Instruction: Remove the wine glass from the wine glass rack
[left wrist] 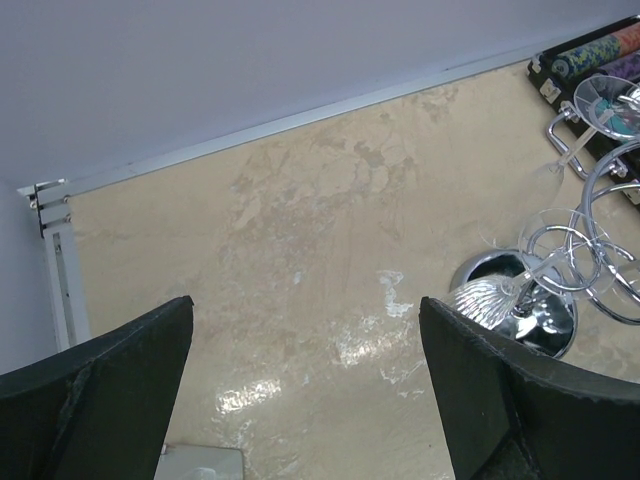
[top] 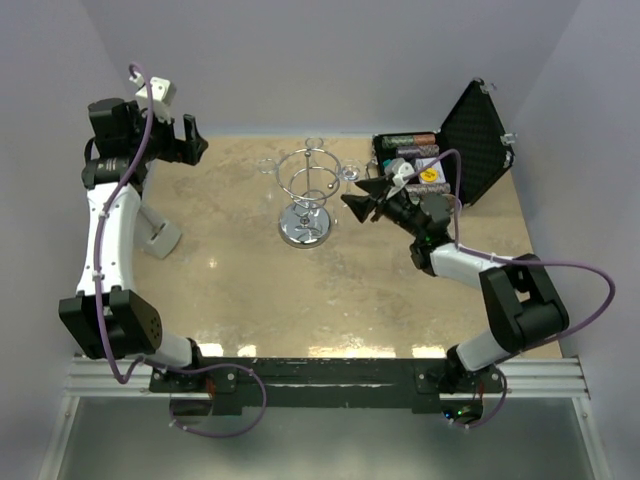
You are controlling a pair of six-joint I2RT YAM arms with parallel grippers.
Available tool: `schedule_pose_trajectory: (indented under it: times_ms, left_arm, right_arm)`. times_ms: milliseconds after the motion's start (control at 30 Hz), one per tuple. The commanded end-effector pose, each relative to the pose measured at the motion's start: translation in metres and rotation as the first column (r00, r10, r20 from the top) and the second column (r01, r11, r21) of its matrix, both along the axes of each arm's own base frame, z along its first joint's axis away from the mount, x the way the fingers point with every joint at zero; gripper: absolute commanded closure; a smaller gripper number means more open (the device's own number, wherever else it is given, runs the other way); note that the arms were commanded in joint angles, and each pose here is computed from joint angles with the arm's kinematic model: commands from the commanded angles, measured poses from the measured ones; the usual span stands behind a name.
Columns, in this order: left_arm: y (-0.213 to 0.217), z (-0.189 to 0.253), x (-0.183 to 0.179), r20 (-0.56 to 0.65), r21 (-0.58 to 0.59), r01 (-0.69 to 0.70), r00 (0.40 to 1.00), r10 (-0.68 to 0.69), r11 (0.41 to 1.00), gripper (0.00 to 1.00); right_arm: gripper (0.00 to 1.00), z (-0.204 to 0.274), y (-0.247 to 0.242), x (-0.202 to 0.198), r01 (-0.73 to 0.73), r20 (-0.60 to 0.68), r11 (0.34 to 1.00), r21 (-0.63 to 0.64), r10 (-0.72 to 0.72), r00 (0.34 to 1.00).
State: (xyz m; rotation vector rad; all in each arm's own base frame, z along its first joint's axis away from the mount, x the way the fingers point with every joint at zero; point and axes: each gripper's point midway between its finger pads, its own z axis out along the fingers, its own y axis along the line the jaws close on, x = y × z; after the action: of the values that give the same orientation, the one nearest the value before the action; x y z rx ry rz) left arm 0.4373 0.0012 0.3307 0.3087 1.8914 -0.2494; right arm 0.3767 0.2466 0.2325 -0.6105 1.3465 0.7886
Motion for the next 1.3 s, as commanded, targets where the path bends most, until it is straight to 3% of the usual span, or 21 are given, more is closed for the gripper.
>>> schedule_pose_trajectory:
  times_ms: [0, 467, 867, 1133, 1267]
  left_arm:
    - [0.001, 0.011, 0.006, 0.030, 0.001, -0.006, 1.000, 0.006, 1.000, 0.00]
    - [0.008, 0.011, 0.009, 0.030, 0.019, -0.039, 0.999, 0.038, 0.999, 0.00]
    - [0.006, 0.007, 0.003, 0.023, 0.008, -0.036, 0.999, 0.036, 0.999, 0.00]
    - [0.002, 0.010, 0.005, 0.032, -0.021, -0.032, 0.999, 0.033, 0.999, 0.00]
    - [0.001, 0.008, 0.004, 0.028, -0.032, -0.028, 0.999, 0.029, 0.999, 0.00]
  right_arm:
    - [0.43, 0.031, 0.006, 0.016, 0.016, 0.095, 0.998, 0.058, -0.022, 0.995]
    - [0.66, 0.024, 0.011, 0.043, 0.079, 0.072, 0.996, 0.050, -0.083, 0.994]
    - [1.00, 0.040, 0.009, 0.030, 0.059, 0.098, 0.998, 0.035, -0.063, 0.993]
    - [1.00, 0.067, 0.003, 0.019, 0.068, 0.132, 0.997, 0.036, -0.073, 0.989]
    - [1.00, 0.063, -0.002, 0.025, 0.108, 0.089, 0.994, 0.031, -0.111, 0.990]
